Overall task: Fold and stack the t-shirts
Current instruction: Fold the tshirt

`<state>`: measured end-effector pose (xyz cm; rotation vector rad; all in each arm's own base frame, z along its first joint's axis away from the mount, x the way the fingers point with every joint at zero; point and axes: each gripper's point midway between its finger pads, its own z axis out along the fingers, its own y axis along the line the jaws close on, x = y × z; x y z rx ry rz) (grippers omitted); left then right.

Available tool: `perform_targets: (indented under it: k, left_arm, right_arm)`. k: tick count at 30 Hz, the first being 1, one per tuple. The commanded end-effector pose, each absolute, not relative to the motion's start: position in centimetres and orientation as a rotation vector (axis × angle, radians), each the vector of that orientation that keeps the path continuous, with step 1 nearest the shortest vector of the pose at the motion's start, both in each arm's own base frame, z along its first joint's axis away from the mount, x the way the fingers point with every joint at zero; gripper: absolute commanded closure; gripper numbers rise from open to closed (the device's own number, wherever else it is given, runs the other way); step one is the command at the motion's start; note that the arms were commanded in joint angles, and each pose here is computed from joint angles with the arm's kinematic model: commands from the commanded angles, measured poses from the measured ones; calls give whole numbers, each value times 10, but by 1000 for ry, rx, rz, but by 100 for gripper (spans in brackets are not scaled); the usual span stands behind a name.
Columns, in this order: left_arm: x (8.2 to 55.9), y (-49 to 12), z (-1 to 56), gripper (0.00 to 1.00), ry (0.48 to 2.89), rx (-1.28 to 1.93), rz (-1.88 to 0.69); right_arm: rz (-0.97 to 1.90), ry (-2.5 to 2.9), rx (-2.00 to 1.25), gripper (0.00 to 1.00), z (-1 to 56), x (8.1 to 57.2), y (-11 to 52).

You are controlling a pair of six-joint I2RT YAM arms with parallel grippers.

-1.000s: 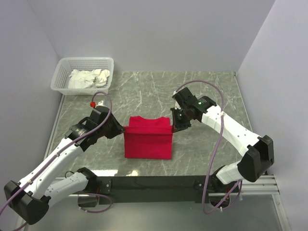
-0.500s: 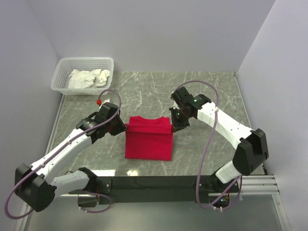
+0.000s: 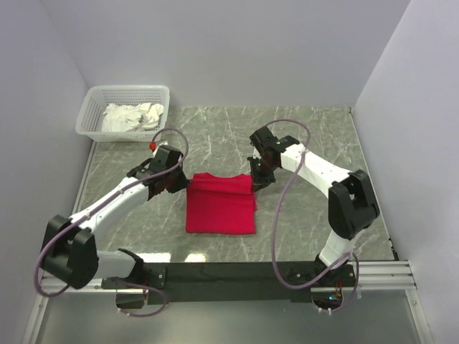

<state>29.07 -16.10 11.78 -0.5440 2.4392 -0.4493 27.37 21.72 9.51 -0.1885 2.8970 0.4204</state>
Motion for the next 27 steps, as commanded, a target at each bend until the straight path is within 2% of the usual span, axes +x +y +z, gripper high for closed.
perform_targets:
  k: [1, 7, 9, 10, 15, 16, 17, 20, 22, 27]
  left_arm:
    - [319, -150, 111, 99, 2385, -518, -388]
    - [340, -155, 90, 99, 2402, -514, -362]
    - [344, -153, 82, 95, 2410, -516, -331]
    - [348, -153, 83, 92, 2402, -517, -327]
    - [358, -150, 95, 66, 2364, -503, -307]
    - [358, -150, 101, 59, 2350, -499, -314]
    - [358, -151, 115, 44, 2316, -484, -344]
    - [344, -149, 135, 30, 2276, -456, -384]
    - [329, -154, 134, 29, 2286, -425, -394]
    - [301, -180, 130, 42, 2322, -309, -509]
  right_arm:
    - [364, 2865, -168, 100, 92, 299, 209]
    - [379, 2871, -119, 99, 72, 323, 212]
    - [387, 2864, -109, 94, 67, 328, 214]
    - [394, 2853, -99, 87, 66, 332, 214]
    - [411, 2753, -77, 65, 85, 347, 213]
    - [423, 2722, -82, 63, 93, 349, 214]
    - [452, 2651, -101, 62, 110, 351, 215]
    - [506, 2549, -161, 61, 132, 345, 214]
    - [558, 2546, -201, 61, 127, 331, 217]
    - [667, 2557, -284, 65, 115, 309, 230]
